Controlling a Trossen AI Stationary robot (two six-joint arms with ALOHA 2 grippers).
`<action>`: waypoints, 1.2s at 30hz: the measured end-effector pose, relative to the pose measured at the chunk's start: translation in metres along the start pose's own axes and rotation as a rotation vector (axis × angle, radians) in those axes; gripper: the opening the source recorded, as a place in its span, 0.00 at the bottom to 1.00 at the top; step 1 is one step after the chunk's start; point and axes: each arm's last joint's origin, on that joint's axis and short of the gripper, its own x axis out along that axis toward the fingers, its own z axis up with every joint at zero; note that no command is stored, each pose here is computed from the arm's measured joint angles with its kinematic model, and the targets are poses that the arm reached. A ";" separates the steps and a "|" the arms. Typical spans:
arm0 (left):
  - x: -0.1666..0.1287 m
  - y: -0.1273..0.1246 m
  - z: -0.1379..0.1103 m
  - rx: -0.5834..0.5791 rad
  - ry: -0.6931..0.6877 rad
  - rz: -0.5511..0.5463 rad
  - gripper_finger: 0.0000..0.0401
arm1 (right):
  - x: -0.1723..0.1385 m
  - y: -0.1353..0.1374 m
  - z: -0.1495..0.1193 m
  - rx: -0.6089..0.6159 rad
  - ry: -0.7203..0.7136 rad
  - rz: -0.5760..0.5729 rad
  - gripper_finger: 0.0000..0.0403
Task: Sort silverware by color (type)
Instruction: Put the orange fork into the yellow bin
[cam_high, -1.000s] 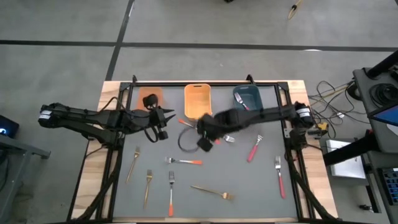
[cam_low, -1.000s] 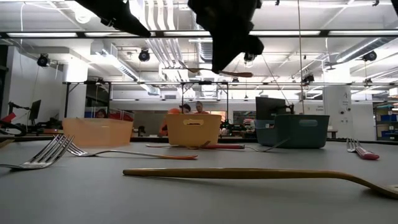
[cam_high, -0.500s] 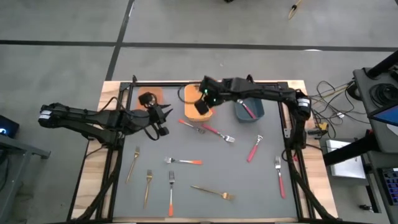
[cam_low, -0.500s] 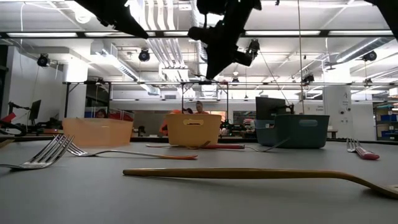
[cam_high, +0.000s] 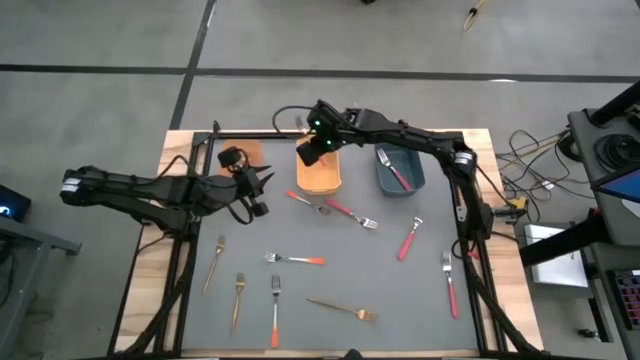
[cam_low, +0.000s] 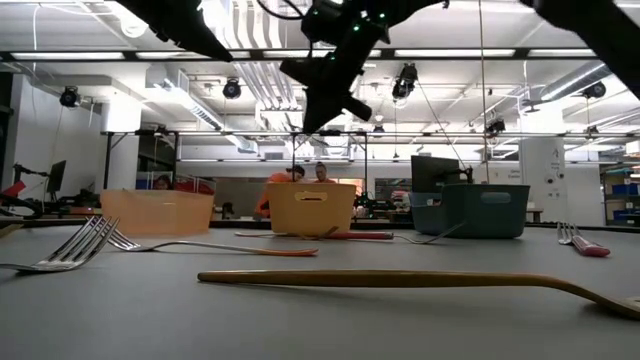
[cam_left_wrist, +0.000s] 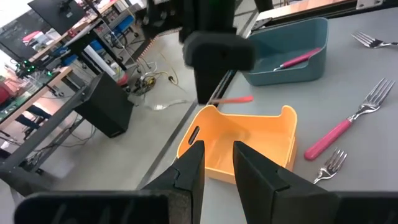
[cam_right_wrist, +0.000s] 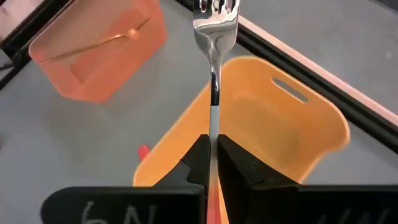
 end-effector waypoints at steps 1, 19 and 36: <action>-0.001 0.000 -0.001 -0.001 -0.001 0.000 0.16 | 0.003 0.000 0.002 -0.001 0.016 0.009 0.03; -0.010 0.008 -0.009 -0.022 -0.024 0.003 0.16 | 0.055 -0.013 -0.010 0.050 0.424 0.016 0.03; -0.009 0.007 -0.009 -0.018 -0.020 0.002 0.16 | 0.071 -0.026 -0.011 0.082 0.454 0.003 0.03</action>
